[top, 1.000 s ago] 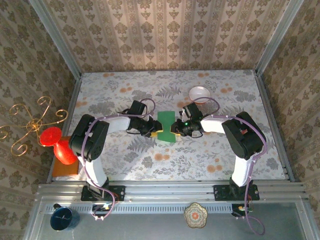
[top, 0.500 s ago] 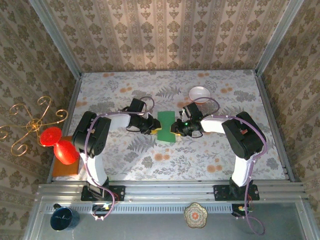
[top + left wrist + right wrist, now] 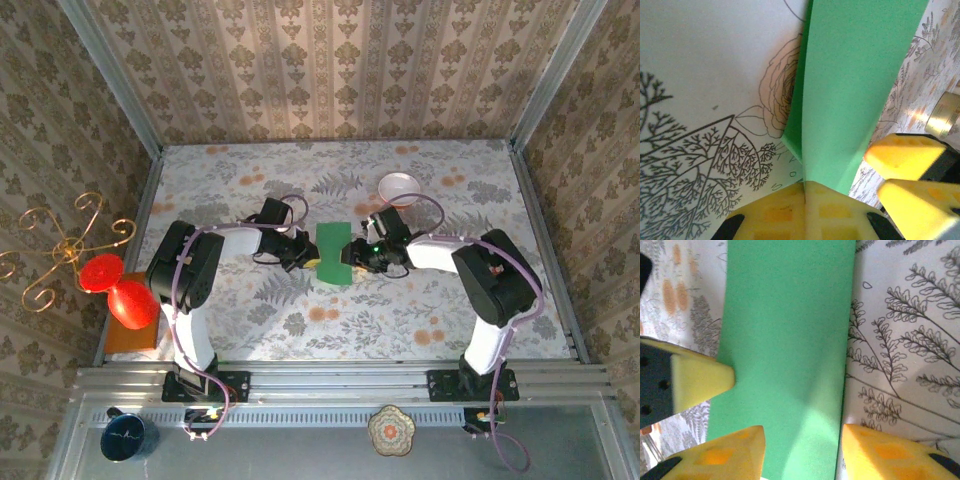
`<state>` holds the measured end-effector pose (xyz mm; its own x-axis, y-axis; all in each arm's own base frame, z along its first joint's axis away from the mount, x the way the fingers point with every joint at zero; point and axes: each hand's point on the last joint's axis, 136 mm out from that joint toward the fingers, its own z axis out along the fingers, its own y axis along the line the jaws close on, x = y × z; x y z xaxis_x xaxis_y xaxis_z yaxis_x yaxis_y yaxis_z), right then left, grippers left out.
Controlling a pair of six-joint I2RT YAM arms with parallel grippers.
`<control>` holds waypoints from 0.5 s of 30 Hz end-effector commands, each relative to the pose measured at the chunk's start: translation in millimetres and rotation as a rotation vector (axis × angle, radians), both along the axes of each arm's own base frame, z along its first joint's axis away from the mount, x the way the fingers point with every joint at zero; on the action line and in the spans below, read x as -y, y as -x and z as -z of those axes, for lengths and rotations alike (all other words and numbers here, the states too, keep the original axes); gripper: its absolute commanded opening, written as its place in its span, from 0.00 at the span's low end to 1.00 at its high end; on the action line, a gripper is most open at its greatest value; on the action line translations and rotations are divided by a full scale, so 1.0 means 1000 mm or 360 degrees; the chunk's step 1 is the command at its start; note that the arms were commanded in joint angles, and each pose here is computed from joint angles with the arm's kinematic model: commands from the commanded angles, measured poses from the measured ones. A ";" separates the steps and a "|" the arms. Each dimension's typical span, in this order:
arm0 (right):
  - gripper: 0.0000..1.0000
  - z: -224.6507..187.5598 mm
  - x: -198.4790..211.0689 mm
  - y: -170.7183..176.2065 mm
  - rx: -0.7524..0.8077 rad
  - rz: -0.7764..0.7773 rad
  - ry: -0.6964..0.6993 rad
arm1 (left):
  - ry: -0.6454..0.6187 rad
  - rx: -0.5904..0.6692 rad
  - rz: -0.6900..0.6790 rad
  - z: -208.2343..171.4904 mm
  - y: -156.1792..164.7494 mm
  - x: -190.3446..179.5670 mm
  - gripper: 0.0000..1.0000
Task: Fold a paper plane with a square sheet of paper (pick it up from the middle)
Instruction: Third fold the triangle at the center of the table.
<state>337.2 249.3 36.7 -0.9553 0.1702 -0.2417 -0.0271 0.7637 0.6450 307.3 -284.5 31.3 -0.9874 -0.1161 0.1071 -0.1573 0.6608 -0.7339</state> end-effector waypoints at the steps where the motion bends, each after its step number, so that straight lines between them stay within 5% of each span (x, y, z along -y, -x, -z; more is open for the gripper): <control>1: 0.57 -0.035 0.003 -0.009 0.0311 -0.0061 0.0009 | 0.0051 0.0049 -0.0044 -0.021 -0.006 0.001 0.07; 15: 0.75 -0.075 -0.028 0.017 0.1219 -0.0498 0.0402 | 0.0085 0.0000 -0.0203 -0.035 -0.001 -0.004 0.07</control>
<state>308.2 275.6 96.5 -0.6575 -0.1446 -0.7394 -0.5457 0.7681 0.3350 307.6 -282.2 57.8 -0.9726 -0.2042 0.1112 -0.2156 0.6128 -0.7603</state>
